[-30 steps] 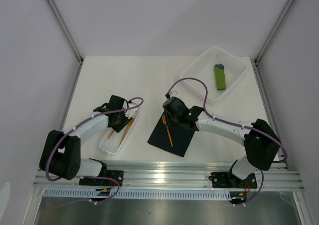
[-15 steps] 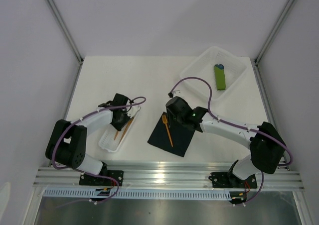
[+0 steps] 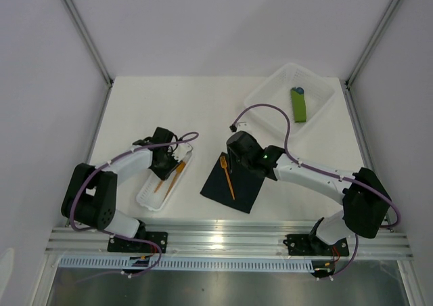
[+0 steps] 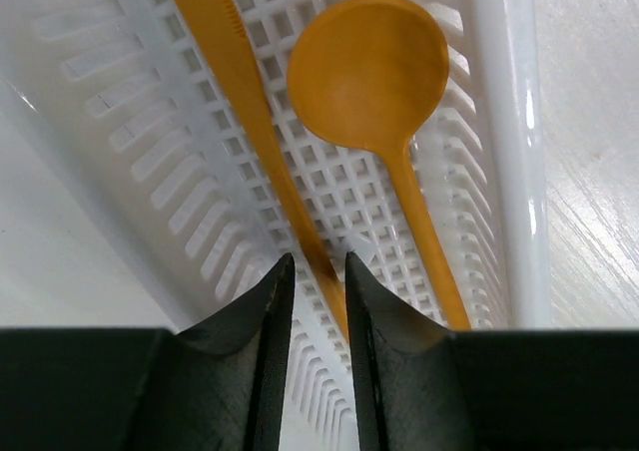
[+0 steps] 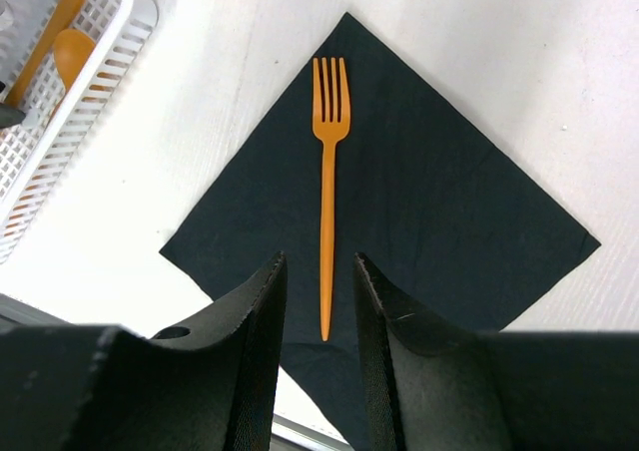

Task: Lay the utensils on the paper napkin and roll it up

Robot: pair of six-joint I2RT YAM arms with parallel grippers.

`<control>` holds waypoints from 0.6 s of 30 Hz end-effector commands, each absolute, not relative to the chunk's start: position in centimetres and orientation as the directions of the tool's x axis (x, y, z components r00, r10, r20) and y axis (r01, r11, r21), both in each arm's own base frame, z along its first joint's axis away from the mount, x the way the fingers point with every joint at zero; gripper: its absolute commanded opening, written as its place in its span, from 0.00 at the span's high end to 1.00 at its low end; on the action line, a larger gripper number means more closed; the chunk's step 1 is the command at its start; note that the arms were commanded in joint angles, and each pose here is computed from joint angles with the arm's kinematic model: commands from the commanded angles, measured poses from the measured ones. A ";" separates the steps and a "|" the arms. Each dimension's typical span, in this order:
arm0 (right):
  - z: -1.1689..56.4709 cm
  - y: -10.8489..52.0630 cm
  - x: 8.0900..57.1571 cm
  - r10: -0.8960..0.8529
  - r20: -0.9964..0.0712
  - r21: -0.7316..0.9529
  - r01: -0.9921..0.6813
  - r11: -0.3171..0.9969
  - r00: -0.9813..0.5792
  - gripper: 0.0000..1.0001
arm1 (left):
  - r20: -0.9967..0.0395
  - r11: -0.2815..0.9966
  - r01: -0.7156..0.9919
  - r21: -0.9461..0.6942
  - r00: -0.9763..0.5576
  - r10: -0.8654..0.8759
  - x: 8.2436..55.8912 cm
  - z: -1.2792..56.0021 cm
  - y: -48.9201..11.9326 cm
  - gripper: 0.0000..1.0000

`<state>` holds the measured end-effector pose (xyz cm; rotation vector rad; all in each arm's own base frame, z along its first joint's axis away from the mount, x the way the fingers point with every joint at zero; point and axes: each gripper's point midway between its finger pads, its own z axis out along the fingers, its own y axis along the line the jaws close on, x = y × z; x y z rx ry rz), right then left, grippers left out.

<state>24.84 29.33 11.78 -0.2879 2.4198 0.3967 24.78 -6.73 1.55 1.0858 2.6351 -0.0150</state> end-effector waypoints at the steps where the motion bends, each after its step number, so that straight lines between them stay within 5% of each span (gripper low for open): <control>1: 13.4 29.2 25.3 -0.083 -0.685 0.208 -0.304 0.930 -0.724 0.64 | -0.228 0.729 0.685 0.001 -0.709 0.667 23.0 0.8 -7.2 0.69; 8: 13.7 28.9 25.3 -0.080 -0.695 0.196 -0.296 0.935 -0.714 0.64 | -0.207 0.732 0.681 -0.021 -0.719 0.664 22.6 -0.1 -7.1 0.77; 10: 13.7 28.9 25.4 -0.079 -0.697 0.198 -0.297 0.934 -0.713 0.64 | -0.212 0.739 0.673 -0.016 -0.725 0.656 22.8 0.0 -7.1 0.99; 18: 14.6 29.2 25.2 -0.065 -0.708 0.221 -0.308 0.925 -0.703 0.64 | -0.371 0.774 0.626 0.096 -0.699 0.612 25.3 4.1 -7.0 0.99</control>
